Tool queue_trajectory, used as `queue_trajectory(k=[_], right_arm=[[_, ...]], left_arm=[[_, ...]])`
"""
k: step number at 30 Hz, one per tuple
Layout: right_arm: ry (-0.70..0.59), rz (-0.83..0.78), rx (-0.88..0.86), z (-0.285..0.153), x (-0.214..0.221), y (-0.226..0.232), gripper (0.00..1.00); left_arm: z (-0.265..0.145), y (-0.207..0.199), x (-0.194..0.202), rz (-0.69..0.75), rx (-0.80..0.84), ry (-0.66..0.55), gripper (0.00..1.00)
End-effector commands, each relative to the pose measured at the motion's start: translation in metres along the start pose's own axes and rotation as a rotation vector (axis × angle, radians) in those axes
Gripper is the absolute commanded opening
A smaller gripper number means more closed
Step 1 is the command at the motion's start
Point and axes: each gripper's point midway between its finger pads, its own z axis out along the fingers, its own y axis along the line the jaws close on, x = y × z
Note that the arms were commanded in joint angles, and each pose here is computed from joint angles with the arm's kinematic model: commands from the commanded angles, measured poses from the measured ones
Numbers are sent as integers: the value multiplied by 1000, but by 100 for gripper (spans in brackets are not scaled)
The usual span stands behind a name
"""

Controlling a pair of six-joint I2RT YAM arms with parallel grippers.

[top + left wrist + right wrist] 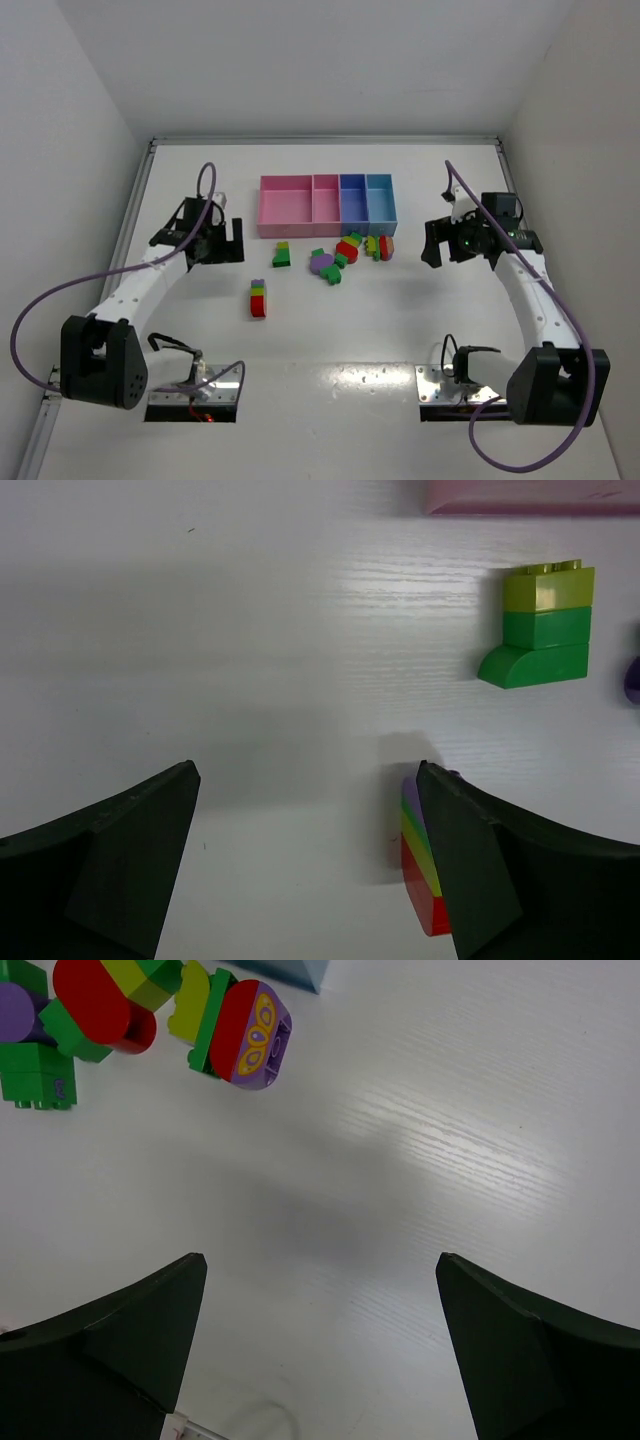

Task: Sort the legos into containers by color

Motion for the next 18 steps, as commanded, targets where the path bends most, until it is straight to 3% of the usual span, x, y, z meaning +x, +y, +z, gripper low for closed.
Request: queue_trajectory(k=[1,3,5,12,18], right_arm=[[-33,-14,16,-1,-7,-3,99],[-25,-10,14,1,-5,-3,99],[-16,-6,11,3,-4,-4,99],[0,-12,28,5,-1,-8,99],[23,-23,42,5,6,-11,99]], left_arm=[[-20,-25,-17,-15,35,-71,97],[-23,-31,-17,-17,6,-76,97],[-19,-48,-4,-46,50,6,97],[-17,-64,42,-110,89,147,79],[-17,-64,77,-106,70,216,79]])
